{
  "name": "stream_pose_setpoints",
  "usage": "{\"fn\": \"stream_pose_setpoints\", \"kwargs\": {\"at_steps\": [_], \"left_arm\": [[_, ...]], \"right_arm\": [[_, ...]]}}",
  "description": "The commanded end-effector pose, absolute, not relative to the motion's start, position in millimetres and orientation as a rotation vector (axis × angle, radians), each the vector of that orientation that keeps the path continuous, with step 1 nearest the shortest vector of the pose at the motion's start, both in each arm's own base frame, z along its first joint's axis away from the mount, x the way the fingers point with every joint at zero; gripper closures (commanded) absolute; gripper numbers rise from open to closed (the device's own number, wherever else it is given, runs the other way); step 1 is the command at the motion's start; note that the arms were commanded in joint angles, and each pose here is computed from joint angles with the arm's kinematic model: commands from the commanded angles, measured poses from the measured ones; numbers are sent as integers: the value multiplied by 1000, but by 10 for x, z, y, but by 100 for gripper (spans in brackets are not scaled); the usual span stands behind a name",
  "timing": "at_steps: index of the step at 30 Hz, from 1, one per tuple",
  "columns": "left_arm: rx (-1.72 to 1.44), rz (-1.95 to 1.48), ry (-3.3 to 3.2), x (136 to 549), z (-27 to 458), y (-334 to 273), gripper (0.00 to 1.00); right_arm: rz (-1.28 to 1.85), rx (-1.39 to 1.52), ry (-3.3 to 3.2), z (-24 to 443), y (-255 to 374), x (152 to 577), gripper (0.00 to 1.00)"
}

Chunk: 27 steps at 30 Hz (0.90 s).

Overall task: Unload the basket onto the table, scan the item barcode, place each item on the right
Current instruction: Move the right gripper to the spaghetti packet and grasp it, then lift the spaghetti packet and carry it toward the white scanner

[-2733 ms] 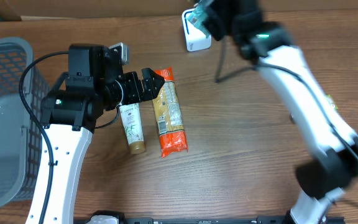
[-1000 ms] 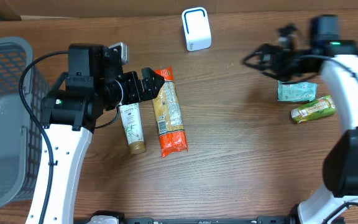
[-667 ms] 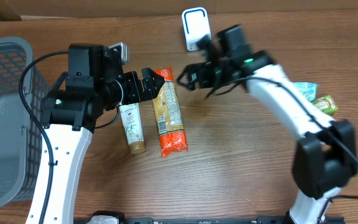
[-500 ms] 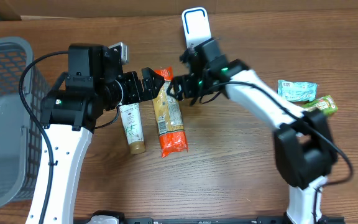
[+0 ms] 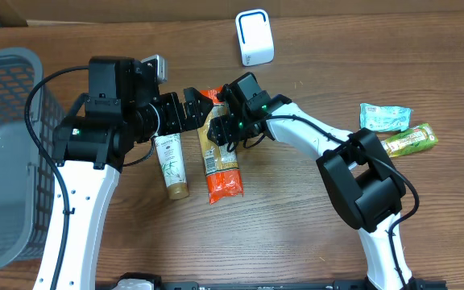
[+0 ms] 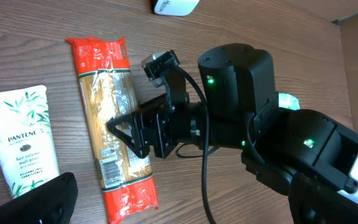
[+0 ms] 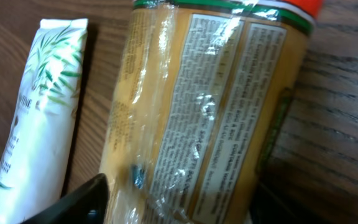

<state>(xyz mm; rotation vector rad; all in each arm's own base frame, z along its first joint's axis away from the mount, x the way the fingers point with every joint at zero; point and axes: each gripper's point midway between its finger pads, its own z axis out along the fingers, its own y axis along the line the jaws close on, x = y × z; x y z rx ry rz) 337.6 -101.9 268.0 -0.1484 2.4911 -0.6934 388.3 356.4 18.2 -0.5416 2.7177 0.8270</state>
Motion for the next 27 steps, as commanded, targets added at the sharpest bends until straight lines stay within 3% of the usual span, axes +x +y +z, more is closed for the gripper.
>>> {"fn": "stream_pose_setpoints", "kwargs": {"at_steps": [1, 5, 6, 9, 12, 15, 21, 27], "left_arm": [[-108, -704, 2474, 3402, 2745, -1055, 0], [-108, -704, 2474, 3402, 2745, -1055, 0], [-108, -704, 2474, 3402, 2745, -1055, 0], [-108, -704, 2474, 3402, 2745, -1055, 1], [-108, -704, 2474, 3402, 2745, -1055, 0], [-108, -704, 2474, 3402, 2745, -1055, 0], [-108, -704, 2474, 3402, 2745, -1055, 0], [-108, -704, 2474, 3402, 2745, -1055, 1]], "right_arm": [[789, -552, 2798, -164, 3619, 3713, 33], [596, -400, 2884, -441, 3511, 3667, 45], [587, -367, 2900, -478, 3506, 3650, 55], [616, -302, 2937, -485, 3515, 3599, 67], [704, -316, 2965, -457, 3586, 3505, 73], [849, -334, 2989, -390, 3669, 3410, 96], [1276, -392, 2922, 20, 3619, 3472, 96], [1464, -408, 2751, 704, 3178, 3755, 96]]}}
